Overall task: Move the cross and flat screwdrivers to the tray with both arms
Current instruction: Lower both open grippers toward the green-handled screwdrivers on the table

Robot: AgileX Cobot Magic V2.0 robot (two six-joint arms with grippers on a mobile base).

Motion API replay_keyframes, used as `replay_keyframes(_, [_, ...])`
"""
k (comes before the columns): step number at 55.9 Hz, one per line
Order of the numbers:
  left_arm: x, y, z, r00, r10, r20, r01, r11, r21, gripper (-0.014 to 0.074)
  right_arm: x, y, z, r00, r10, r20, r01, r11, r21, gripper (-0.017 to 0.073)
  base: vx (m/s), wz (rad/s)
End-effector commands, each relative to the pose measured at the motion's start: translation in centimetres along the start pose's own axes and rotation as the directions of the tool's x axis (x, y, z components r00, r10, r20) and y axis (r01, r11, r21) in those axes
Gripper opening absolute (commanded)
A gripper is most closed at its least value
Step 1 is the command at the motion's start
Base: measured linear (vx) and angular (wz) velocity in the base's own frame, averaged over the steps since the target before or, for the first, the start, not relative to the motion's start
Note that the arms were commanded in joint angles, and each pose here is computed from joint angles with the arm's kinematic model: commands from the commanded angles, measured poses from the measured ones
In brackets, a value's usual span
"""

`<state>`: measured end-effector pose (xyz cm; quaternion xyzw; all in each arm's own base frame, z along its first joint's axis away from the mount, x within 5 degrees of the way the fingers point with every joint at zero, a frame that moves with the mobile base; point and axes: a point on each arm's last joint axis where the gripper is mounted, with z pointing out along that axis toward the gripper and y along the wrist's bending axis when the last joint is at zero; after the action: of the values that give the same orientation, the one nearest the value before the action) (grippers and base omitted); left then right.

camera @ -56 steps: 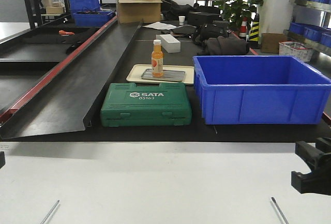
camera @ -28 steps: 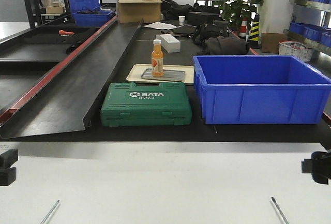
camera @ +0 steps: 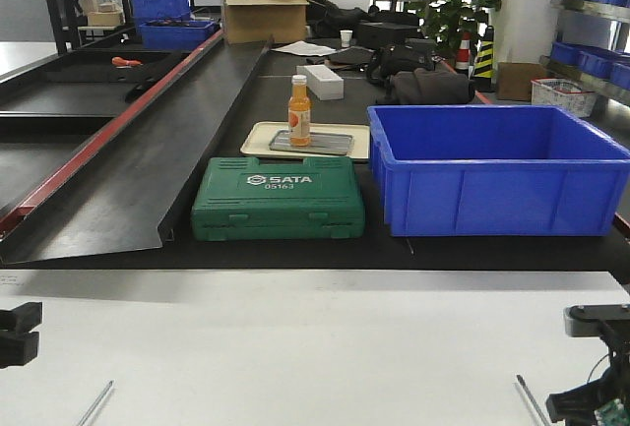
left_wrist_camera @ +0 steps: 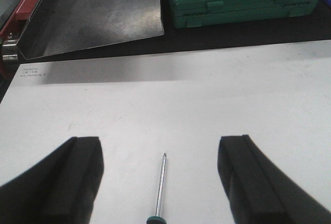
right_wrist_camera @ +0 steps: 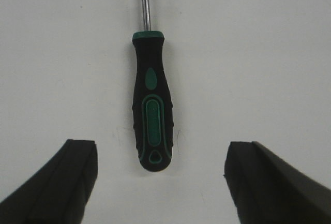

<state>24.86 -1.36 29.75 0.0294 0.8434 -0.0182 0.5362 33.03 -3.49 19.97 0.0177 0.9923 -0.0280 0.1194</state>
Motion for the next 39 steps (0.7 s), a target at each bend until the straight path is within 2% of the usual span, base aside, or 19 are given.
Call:
replay_keyframes(1, [-2.2,0.1,-0.8,0.991,-0.011,0.131,0.013,1.000,-0.011,0.0587,-1.3,-0.4,-0.3,0.996,-0.010,0.084,0.009,1.000,0.017,0.0561,0.00,0.00])
replay_keyframes(22, [-2.2,0.1,-0.8,0.991,-0.010,0.131,0.012,1.000,-0.011,0.0587,-1.7,-0.1,5.8,0.998,-0.060,0.015,0.059,0.998,0.008,0.0561,0.00,0.00])
replay_keyframes(28, [-2.1,0.1,-0.8,0.992,-0.010,0.129,0.012,1.000,-0.011,0.0587,-1.6,-0.1,6.9,0.998,-0.064,-0.006,0.064,0.998,0.003,0.0532,0.00,0.00])
replay_keyframes(33, [-2.0,0.0,-0.8,0.995,-0.010,0.102,0.010,1.000,-0.005,0.0587,-1.6,-0.1,7.1,0.998,-0.068,-0.010,0.068,0.998,0.002,0.0402,0.00,0.00])
replay_keyframes(37, [-1.7,-0.1,-0.8,0.998,-0.007,0.061,0.006,1.000,0.003,0.0587,-1.7,-0.1,7.1,0.998,-0.069,-0.005,0.069,0.998,0.004,0.0245,0.00,0.00])
replay_keyframes(39, [-1.7,-0.1,-0.8,0.999,-0.004,0.035,0.004,1.000,0.010,0.0587,-1.8,-0.1,7.0,0.998,-0.069,-0.003,0.069,0.998,0.004,0.0111,0.00,0.00])
